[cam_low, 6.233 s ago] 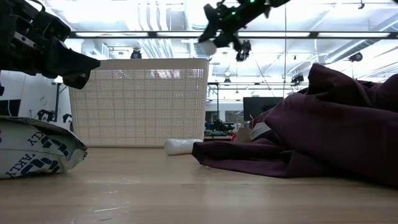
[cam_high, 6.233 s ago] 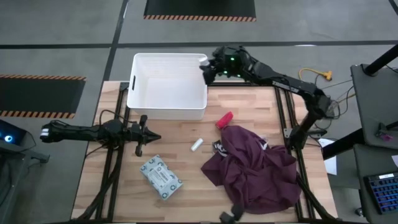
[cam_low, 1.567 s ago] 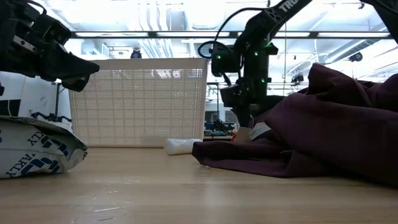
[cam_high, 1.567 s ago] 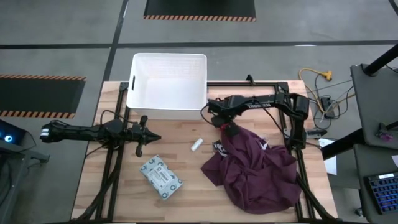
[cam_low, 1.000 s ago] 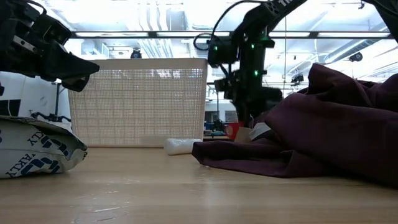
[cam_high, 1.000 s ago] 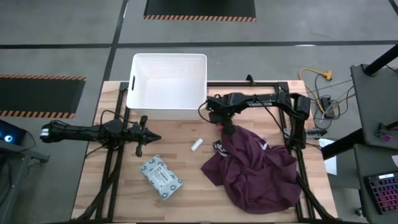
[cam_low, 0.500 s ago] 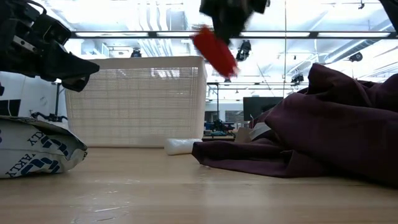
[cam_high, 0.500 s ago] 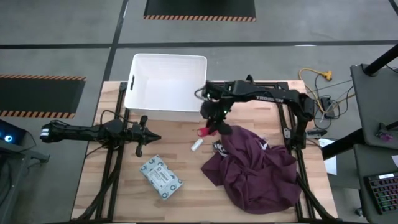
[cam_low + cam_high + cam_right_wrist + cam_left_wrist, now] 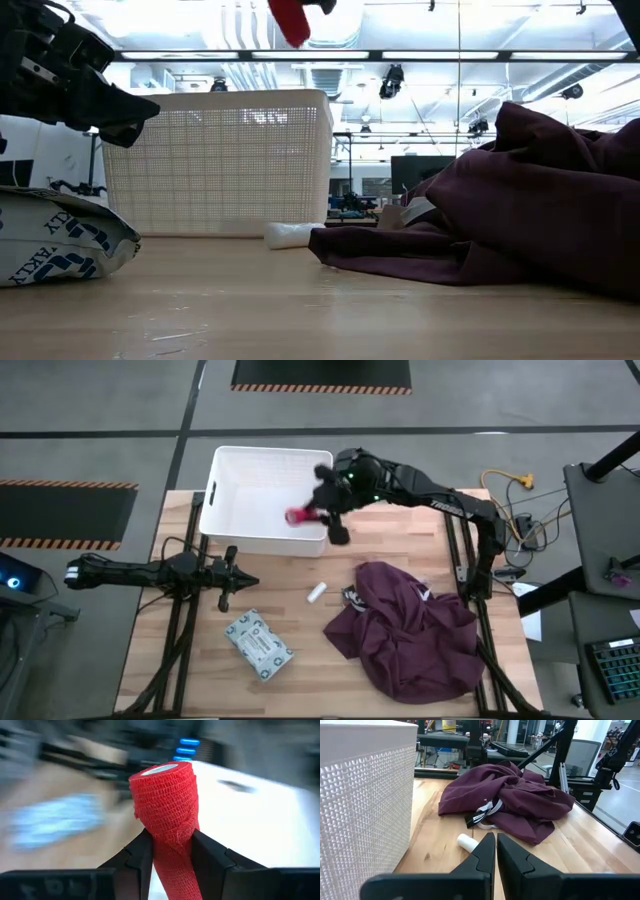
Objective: Pick & place medical supplies in basket/bin
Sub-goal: Put the red bandage into the white bin
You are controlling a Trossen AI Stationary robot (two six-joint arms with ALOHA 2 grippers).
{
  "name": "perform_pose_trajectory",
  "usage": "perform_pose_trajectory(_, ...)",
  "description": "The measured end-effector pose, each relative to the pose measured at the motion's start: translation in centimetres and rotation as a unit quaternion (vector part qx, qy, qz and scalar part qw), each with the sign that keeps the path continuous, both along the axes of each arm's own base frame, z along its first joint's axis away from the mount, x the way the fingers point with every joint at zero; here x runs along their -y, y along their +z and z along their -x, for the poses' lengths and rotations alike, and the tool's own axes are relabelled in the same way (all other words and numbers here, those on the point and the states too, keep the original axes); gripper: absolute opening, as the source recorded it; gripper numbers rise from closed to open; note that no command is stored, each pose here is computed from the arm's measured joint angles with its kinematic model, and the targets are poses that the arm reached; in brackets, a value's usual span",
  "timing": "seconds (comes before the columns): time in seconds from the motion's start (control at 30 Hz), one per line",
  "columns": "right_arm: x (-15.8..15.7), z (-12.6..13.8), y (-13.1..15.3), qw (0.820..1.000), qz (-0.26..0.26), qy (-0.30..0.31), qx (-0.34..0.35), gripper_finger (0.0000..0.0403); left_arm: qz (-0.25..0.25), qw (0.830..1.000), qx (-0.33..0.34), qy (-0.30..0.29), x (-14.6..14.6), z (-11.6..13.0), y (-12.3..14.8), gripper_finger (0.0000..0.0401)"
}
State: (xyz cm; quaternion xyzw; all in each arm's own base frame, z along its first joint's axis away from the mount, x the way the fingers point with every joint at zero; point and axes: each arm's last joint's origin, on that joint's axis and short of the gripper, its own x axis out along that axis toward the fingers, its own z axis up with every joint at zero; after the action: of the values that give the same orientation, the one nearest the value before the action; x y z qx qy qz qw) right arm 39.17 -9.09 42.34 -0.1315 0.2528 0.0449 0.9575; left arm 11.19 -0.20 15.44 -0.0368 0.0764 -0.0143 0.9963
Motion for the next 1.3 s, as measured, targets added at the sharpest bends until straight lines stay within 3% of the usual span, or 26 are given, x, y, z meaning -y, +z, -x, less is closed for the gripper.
perform_pose_trajectory(0.1, 1.3, -0.4, 0.2, 0.991, 0.075, -0.105, 0.025, 0.0107, 0.0, 1.0, 0.0, 0.0, 0.0, 0.0, 0.0, 0.0)
perform_pose_trajectory(0.17, 2.4, -0.6, -0.1, 0.982, 0.088, -0.16, 0.038, 0.0107, 0.0, 1.0, 0.0, 0.0, 0.0, 0.0, 0.0, 0.0)
perform_pose_trajectory(0.43, 6.9, -0.2, -2.1, 0.961, -0.003, -0.266, 0.07, 0.0107, 0.0, 1.0, 0.0, 0.0, 0.0, 0.0, 0.0, 0.0)
perform_pose_trajectory(0.6, 9.8, 0.3, -4.0, 0.938, -0.071, -0.323, 0.099, 0.0107, 0.0, 1.0, 0.0, 0.0, 0.0, 0.0, 0.0, 0.0)
perform_pose_trajectory(0.67, 10.8, 0.5, -4.7, 0.934, -0.09, -0.326, 0.117, 0.0107, 0.0, 1.0, 0.0, 0.0, 0.0, 0.0, 0.0, 0.0)
perform_pose_trajectory(0.8, 12.0, 0.5, -5.9, 0.942, -0.111, -0.279, 0.15, 0.0107, 0.0, 1.0, 0.0, 0.0, 0.0, 0.0, 0.0, 0.0)
perform_pose_trajectory(0.9, 12.3, 0.4, -6.9, 0.946, -0.097, -0.261, 0.164, 0.0107, 0.0, 1.0, 0.0, 0.0, 0.0, 0.0, 0.0, 0.0)
perform_pose_trajectory(1.03, 12.5, 0.6, -8.8, 0.956, -0.067, -0.253, 0.135, 0.0107, 0.0, 1.0, 0.0, 0.0, 0.0, 0.0, 0.0, 0.0)
perform_pose_trajectory(1.3, 12.3, 0.9, -12.2, 0.96, -0.07, -0.254, 0.09, 0.0107, 0.0, 1.0, 0.0, 0.0, 0.0, 0.0, 0.0, 0.0)
